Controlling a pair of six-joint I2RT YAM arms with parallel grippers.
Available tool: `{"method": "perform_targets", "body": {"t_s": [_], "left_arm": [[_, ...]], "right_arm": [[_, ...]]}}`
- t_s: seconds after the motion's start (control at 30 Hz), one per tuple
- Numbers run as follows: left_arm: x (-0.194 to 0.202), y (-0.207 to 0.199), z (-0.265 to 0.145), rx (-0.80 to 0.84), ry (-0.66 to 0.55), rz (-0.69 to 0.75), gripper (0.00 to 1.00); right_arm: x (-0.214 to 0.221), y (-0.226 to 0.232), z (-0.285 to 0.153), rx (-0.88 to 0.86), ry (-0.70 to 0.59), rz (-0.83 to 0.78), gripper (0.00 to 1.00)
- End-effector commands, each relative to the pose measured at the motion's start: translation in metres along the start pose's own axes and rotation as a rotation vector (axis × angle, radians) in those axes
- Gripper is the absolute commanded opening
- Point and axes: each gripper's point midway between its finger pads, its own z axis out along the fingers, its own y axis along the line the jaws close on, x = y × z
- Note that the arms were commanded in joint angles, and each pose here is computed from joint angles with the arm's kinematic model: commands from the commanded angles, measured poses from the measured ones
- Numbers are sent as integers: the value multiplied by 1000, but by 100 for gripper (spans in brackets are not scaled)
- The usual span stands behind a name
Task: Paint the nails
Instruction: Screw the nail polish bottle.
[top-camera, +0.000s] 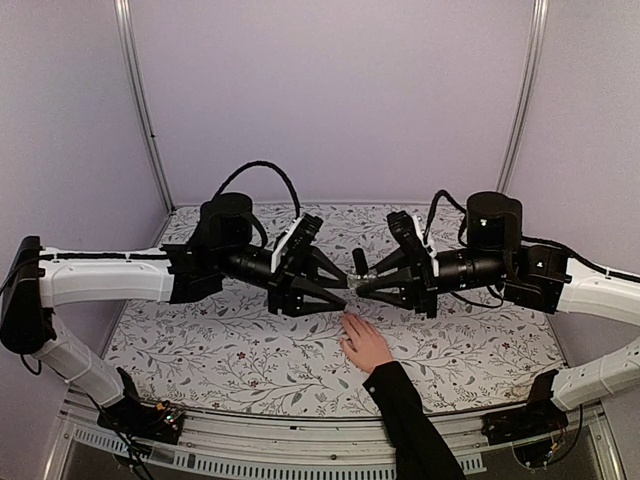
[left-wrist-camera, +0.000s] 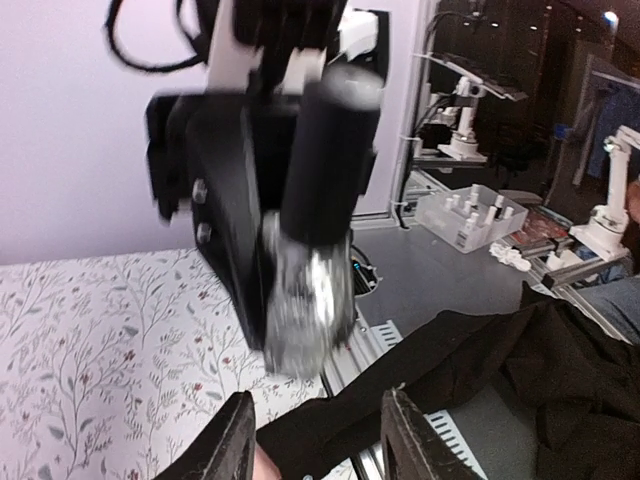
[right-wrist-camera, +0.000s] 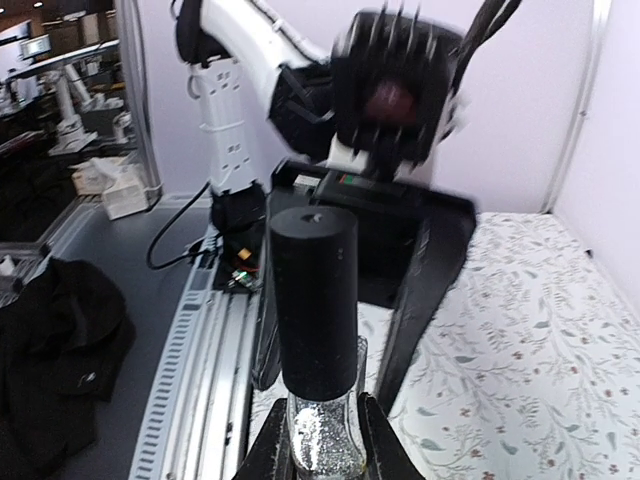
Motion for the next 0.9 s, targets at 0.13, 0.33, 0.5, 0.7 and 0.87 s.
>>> {"method": "perform_targets", "body": {"t_s": [0.13,0.33,0.5,0.7,0.87], "left_arm": [[-27,39,-31,-324,-100,-52,49],[-59,60,-45,-512,-173,-86,49],[-71,71,-40,-558,-171,-125,49],[-69,89,-35,-617,-172,-189,49],[-63,94,-27,-609,-160,-220,48]], "right_arm": [[-10,-69,-14,417,-36,38,0],[5,-93,-16,541,19,83,0],[12,-99,-12,561,47,108,0],[12,-100,-9,552,42,117,0],[11,-100,-8,553,44,118,0]]}}
